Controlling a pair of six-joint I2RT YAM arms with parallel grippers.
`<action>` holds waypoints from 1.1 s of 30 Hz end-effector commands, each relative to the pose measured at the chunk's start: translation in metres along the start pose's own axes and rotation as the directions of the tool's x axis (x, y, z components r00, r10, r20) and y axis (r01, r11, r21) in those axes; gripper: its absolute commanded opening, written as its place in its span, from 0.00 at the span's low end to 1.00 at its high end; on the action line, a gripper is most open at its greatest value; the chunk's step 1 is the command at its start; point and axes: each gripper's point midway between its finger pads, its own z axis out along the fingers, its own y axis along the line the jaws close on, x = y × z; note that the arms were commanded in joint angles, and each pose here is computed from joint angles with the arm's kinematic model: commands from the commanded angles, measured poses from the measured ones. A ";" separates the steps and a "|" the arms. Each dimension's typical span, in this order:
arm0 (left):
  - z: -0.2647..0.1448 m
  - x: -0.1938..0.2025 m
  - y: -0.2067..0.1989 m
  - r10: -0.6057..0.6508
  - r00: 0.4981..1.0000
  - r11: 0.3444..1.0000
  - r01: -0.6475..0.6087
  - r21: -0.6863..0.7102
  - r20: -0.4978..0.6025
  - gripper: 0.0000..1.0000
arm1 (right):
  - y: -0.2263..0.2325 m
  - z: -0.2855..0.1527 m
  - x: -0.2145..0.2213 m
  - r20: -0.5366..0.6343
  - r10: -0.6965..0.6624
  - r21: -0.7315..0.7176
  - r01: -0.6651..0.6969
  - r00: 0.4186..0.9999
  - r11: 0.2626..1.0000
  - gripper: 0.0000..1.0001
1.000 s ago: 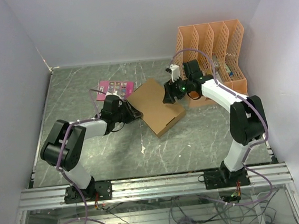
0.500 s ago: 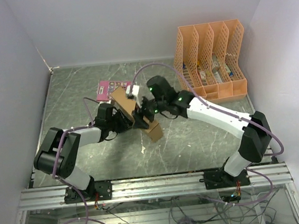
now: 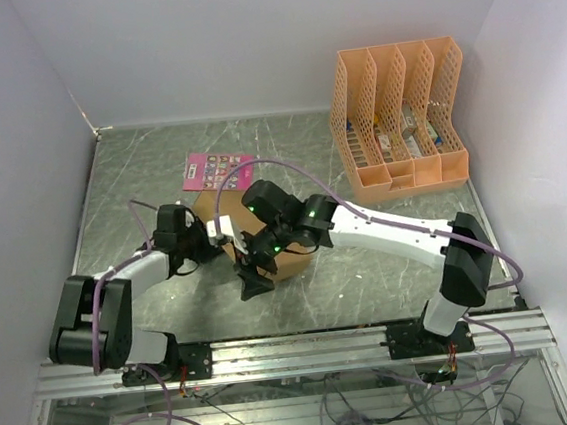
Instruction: Fold the paper box
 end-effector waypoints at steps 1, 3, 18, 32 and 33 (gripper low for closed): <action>-0.025 0.001 0.029 -0.078 0.997 0.981 0.074 -0.182 -0.014 0.48 | 0.021 -0.035 -0.034 0.093 -0.110 -0.110 0.120 0.990 0.987 0.65; -0.039 -0.004 0.040 -0.112 0.994 0.957 0.109 -0.270 0.005 0.51 | 0.013 -0.054 -0.031 0.127 -0.095 -0.115 0.109 0.987 0.987 0.65; -0.129 -0.057 -0.002 0.110 0.975 0.973 -0.066 -0.222 0.192 0.69 | -0.092 -0.115 0.078 0.186 0.134 0.204 -0.172 0.973 0.964 0.68; -0.240 -0.112 -0.187 0.228 0.799 0.831 -0.458 0.316 0.556 0.95 | -0.149 -0.273 0.053 0.177 -0.124 0.731 -0.046 0.976 0.681 1.00; -0.248 -0.113 -0.200 0.226 0.802 0.811 -0.469 0.349 0.553 0.95 | -0.153 -0.292 0.045 0.215 -0.112 0.776 -0.100 0.970 0.623 1.00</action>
